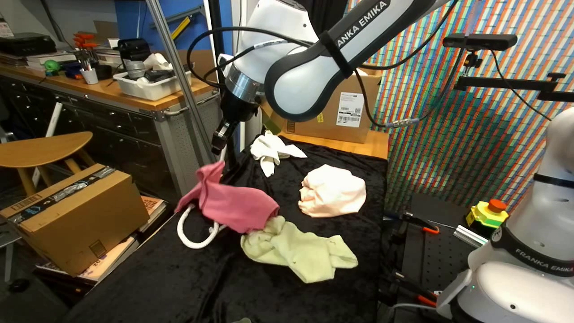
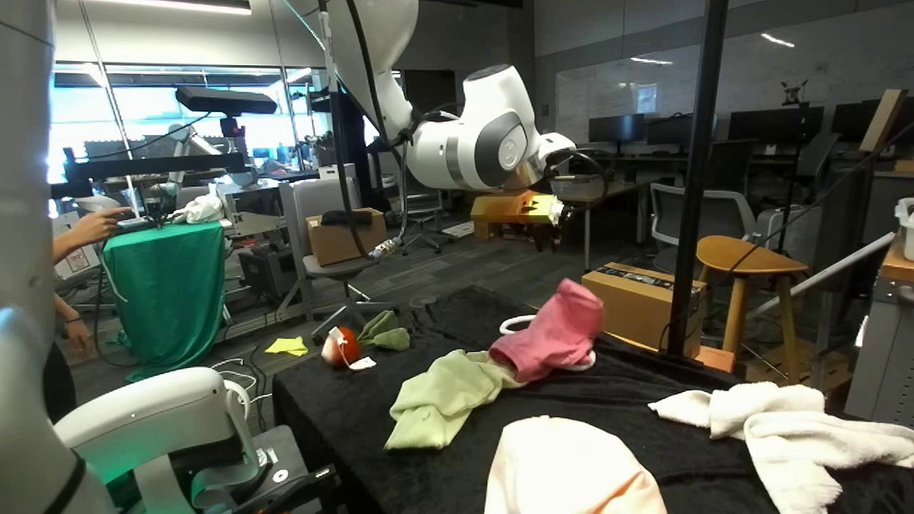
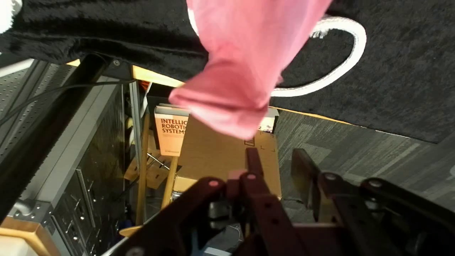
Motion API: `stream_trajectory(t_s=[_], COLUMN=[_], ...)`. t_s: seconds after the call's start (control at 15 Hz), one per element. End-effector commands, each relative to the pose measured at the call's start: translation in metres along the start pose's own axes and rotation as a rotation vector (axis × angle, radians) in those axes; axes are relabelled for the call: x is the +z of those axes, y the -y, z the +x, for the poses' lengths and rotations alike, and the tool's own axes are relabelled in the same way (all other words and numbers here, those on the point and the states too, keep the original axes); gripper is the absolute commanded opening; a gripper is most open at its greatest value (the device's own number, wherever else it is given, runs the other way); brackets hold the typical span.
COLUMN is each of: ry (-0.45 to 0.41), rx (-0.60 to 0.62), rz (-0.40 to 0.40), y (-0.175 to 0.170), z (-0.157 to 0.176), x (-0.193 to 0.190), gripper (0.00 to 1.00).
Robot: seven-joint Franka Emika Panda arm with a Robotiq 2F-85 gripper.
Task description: Put all the items on the table in one place
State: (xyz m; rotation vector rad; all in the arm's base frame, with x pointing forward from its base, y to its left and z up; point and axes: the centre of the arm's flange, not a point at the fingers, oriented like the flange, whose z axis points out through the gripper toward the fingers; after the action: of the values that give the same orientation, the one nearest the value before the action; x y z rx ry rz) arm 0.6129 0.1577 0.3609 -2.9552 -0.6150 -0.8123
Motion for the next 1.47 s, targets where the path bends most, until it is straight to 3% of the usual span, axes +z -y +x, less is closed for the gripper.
stream_trajectory(t_s=[0.0, 0.33, 0.8, 1.4], ry=[-0.027, 0.013, 0.127, 0.301], rx=[-0.023, -0.001, 0.092, 0.183], rz=[-0.003, -0.008, -0.034, -0.049], y=[-0.003, -0.024, -0.099, -0.206], z=[-0.010, -0.022, -0.049, -0.051], x=[-0.014, -0.021, -0.033, -0.029], gripper=[0.63, 0.99, 1.00, 1.00])
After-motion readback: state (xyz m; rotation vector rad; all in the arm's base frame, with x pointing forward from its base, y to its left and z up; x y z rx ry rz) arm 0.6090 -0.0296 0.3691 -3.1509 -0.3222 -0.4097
